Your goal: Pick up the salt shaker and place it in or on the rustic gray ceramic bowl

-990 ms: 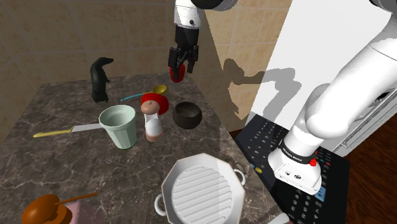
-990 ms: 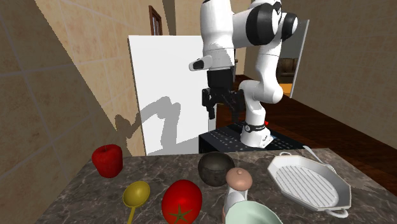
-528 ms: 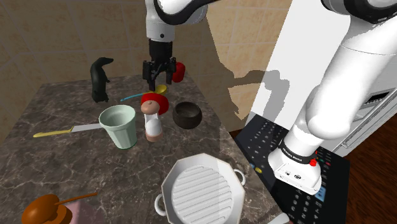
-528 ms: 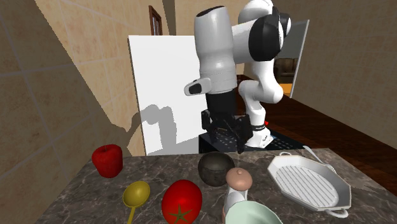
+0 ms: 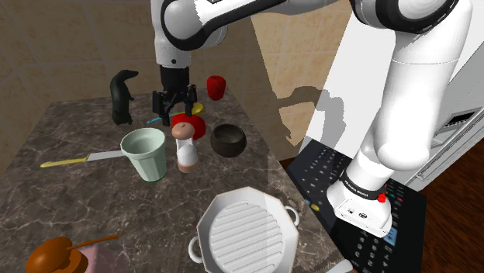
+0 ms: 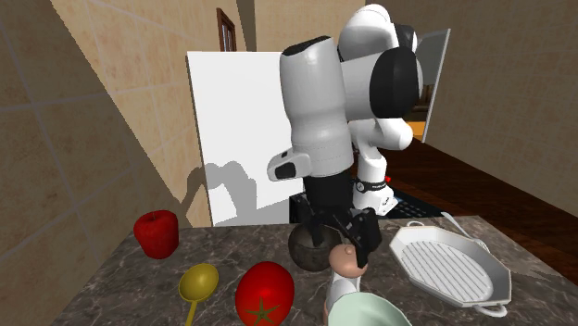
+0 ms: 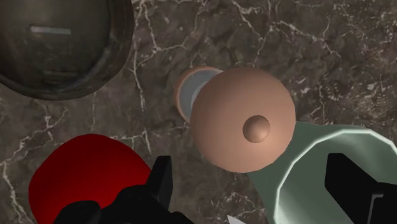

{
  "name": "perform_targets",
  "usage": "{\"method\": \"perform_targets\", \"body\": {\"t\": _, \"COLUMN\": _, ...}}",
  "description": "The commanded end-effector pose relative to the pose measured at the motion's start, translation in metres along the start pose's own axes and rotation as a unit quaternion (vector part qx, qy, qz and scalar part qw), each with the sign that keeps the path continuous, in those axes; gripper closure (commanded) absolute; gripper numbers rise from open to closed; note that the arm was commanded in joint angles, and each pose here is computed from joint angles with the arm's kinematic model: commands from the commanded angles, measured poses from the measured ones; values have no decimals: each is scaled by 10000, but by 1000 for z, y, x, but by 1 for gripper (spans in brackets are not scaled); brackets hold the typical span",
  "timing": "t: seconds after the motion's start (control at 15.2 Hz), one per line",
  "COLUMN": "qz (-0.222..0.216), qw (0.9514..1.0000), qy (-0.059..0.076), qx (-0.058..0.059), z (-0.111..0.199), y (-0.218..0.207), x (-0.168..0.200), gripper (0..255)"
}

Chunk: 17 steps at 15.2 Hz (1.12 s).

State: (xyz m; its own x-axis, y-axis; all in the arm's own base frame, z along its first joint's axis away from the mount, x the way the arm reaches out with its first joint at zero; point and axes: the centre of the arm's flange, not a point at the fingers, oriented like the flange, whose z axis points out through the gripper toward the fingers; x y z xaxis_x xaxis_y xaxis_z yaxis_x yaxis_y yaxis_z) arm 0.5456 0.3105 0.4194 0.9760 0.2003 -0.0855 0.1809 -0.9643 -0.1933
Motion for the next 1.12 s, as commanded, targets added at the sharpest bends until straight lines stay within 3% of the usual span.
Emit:
{"method": "perform_targets", "body": {"t": 0.0, "qz": 0, "qw": 10000, "qy": -1, "qx": 2, "z": 11, "y": -1, "x": 1, "gripper": 0}}
{"method": "perform_targets", "body": {"t": 0.2, "qz": 0, "qw": 10000, "qy": -1, "qx": 2, "z": 30, "y": -1, "x": 1, "gripper": 0}}
{"method": "perform_targets", "body": {"t": 0.73, "qz": 0, "qw": 10000, "qy": -1, "qx": 2, "z": 30, "y": -1, "x": 1, "gripper": 0}}
{"method": "perform_targets", "body": {"t": 0.79, "qz": 0, "qw": 10000, "qy": -1, "qx": 2, "z": 30, "y": -1, "x": 1, "gripper": 255}}
{"method": "perform_targets", "body": {"t": 1.06, "qz": 0, "qw": 10000, "qy": -1, "qx": 2, "z": 30, "y": -1, "x": 1, "gripper": 255}}
